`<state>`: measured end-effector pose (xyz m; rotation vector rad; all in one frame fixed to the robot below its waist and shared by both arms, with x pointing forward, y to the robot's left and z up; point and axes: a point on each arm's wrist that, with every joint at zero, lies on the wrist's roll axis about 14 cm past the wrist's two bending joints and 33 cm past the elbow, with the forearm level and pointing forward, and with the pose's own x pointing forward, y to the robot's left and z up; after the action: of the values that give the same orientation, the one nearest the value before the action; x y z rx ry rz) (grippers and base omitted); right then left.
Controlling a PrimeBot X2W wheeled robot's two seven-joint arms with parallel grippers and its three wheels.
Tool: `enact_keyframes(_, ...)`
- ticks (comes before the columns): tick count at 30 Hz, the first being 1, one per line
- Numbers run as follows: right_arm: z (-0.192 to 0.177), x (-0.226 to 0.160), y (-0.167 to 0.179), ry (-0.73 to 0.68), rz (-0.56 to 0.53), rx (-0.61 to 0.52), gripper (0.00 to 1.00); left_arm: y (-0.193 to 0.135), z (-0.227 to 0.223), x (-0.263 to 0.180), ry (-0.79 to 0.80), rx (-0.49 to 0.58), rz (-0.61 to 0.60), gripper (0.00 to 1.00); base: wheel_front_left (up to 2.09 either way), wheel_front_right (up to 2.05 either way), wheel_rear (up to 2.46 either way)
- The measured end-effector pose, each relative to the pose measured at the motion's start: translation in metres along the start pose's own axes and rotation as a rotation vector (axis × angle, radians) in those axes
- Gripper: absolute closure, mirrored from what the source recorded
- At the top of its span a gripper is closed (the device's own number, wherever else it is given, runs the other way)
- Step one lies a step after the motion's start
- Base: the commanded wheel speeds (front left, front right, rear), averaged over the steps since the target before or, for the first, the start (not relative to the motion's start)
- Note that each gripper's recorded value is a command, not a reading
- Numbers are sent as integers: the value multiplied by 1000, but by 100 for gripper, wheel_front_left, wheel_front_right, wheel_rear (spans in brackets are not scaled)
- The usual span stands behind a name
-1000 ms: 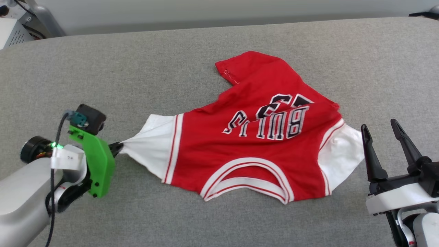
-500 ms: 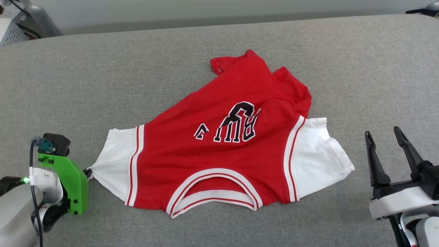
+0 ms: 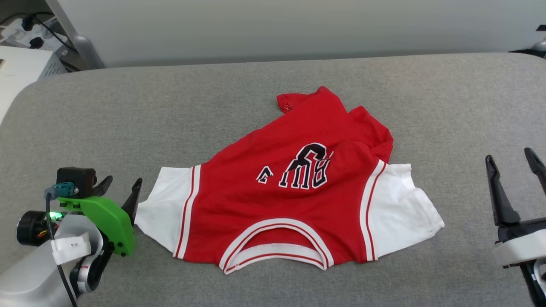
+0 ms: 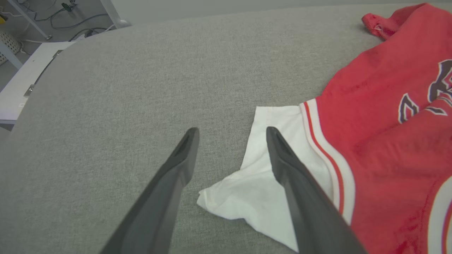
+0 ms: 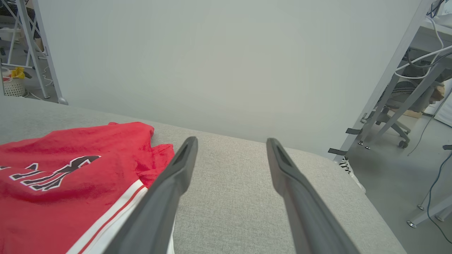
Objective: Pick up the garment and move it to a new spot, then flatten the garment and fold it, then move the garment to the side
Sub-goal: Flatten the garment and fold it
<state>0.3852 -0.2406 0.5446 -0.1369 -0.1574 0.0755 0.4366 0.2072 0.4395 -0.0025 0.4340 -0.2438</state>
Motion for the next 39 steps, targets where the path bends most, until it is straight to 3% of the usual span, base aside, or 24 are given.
enact_keyframes(4, 19, 6, -4, -8, 41, -45, 0, -2, 33, -16, -160, 17, 53, 0, 0, 0, 0)
enact_keyframes(9, 23, 18, 6, 108, 148, -84, 0, -7, 65, -39, -313, 27, 120, 0, 0, 0, 0)
enact_keyframes(12, 9, 17, 16, 257, 228, -84, 0, -8, 78, -53, -395, 34, 166, 0, 0, 0, 0)
enact_keyframes(13, -14, 9, 25, 459, 310, -88, 0, -11, 72, -64, -427, 43, 200, 0, 0, 0, 0)
enact_keyframes(23, -75, -16, 42, 930, 445, -80, 0, -6, 63, -71, -477, 44, 267, 0, 0, 0, 0)
enact_keyframes(39, -173, -35, 77, 1223, 528, -15, 0, -1, 44, -49, -451, 29, 271, 0, 0, 0, 0)
